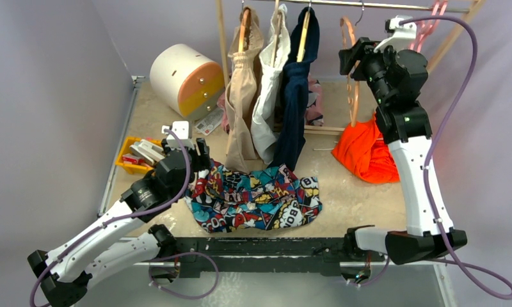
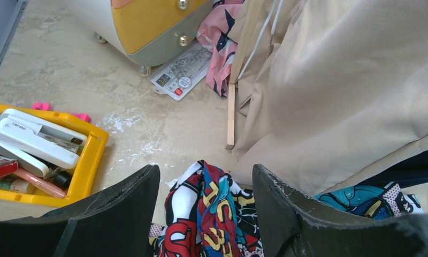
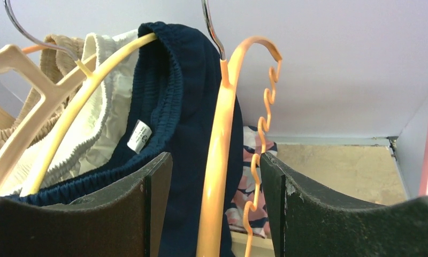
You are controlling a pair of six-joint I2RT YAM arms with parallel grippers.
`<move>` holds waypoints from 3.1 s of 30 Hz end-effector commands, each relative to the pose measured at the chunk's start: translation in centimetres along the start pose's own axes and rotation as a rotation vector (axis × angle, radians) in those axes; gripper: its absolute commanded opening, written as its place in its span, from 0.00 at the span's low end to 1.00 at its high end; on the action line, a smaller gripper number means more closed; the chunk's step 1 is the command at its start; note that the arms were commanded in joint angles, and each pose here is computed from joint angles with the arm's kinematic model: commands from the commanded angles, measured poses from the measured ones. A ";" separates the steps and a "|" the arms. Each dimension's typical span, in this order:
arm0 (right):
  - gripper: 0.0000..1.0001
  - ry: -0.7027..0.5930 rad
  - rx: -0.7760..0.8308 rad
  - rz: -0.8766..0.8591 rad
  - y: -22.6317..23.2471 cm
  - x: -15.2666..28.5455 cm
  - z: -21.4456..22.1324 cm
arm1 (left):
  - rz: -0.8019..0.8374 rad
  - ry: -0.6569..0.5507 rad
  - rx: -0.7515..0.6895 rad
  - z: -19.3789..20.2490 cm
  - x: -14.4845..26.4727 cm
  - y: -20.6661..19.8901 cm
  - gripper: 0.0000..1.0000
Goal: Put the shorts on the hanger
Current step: Pick up the hanger from the clothesline.
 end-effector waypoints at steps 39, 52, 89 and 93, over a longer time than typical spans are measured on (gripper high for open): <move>0.52 -0.111 0.047 0.076 -0.8 -2.7 -2.7 | 0.041 -0.033 0.021 -1.4 0.3 -0.5 0.63; 0.46 -0.127 0.057 0.069 -0.8 -4.1 -2.7 | 0.046 -0.032 0.021 -1.4 0.3 -0.6 0.63; 0.00 -0.286 0.116 -0.078 1.2 -1.1 -5.8 | 0.036 -0.020 0.006 -1.1 0.0 -0.6 0.63; 0.00 -0.281 0.112 -0.083 1.2 -0.6 -5.5 | 0.032 -0.019 0.006 -1.1 0.0 -0.6 0.63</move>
Point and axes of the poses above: each gripper's point midway between its finger pads, its own x axis back along the fingers, its own y axis along the line the jaws close on, z = x × y, the point moved 5 cm from there along x, back along the fingers, and after that the axes turned 4 degrees about -x, right-handed, at the moved point
